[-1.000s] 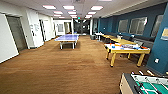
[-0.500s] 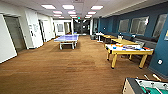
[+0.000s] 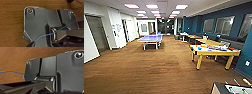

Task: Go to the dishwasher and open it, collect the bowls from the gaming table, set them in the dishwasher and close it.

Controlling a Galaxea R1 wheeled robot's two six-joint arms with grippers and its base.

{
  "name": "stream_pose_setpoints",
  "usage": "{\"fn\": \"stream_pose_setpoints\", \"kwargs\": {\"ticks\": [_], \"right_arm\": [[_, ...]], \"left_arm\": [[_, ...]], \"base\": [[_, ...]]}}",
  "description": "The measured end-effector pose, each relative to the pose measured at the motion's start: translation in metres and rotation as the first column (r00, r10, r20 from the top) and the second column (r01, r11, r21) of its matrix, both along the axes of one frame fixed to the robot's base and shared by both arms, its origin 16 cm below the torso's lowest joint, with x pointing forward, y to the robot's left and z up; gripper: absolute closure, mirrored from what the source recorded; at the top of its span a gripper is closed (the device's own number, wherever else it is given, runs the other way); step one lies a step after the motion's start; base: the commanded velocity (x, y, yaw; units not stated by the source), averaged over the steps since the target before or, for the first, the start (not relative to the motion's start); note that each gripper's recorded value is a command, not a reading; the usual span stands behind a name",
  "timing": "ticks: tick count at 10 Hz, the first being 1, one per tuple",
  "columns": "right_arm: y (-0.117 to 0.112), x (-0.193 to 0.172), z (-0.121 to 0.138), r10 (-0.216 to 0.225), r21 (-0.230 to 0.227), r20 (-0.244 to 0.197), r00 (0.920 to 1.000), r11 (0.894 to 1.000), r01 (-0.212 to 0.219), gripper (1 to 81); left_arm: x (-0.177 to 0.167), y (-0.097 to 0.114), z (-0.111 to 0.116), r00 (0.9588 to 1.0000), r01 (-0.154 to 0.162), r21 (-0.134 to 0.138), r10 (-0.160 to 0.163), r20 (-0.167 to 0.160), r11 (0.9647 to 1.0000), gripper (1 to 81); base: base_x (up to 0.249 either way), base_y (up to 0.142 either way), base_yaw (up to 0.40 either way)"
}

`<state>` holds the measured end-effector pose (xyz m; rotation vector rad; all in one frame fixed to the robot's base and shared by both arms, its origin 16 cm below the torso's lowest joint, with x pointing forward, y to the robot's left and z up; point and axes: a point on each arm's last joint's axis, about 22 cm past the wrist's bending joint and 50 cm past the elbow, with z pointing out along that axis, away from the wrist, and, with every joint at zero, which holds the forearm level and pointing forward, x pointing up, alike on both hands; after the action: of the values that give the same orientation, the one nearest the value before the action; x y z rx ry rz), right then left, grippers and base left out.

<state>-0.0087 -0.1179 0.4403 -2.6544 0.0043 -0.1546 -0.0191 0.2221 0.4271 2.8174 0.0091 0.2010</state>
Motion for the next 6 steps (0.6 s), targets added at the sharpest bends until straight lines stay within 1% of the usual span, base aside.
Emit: {"fn": "stream_pose_setpoints", "kwargs": {"ticks": [2,3,4,5,6], "right_arm": [[-0.004,0.000,-0.001,0.000,-0.008,-0.002,1.0000,1.000,0.000,1.0],[-0.012,0.006,-0.003,-0.001,-0.023,0.006,1.0000,1.000,0.001,1.0],[-0.013,0.007,-0.003,-0.001,-0.025,0.008,1.0000,1.000,0.002,1.0],[-0.016,-0.003,-0.005,0.000,-0.031,-0.004,1.0000,1.000,0.000,1.0],[-0.015,-0.004,-0.005,0.000,-0.030,-0.007,1.0000,1.000,0.000,1.0]], "left_arm": [[0.004,-0.002,0.000,1.0000,0.000,-0.003,0.000,0.004,1.0000,1.0],[0.009,-0.004,0.001,0.9999,-0.001,-0.005,0.001,0.010,1.0000,1.0],[0.009,-0.005,0.001,0.9999,-0.001,-0.007,0.001,0.013,1.0000,1.0],[-0.003,-0.008,0.001,1.0000,0.000,-0.013,0.000,-0.003,0.9999,1.0],[-0.005,-0.011,0.001,1.0000,0.001,-0.018,-0.001,-0.008,0.9998,1.0]], "base": [[0.206,0.000,0.000],[0.206,0.000,0.000],[0.206,0.000,0.000],[0.206,0.000,0.000],[0.206,0.000,0.000]]}}
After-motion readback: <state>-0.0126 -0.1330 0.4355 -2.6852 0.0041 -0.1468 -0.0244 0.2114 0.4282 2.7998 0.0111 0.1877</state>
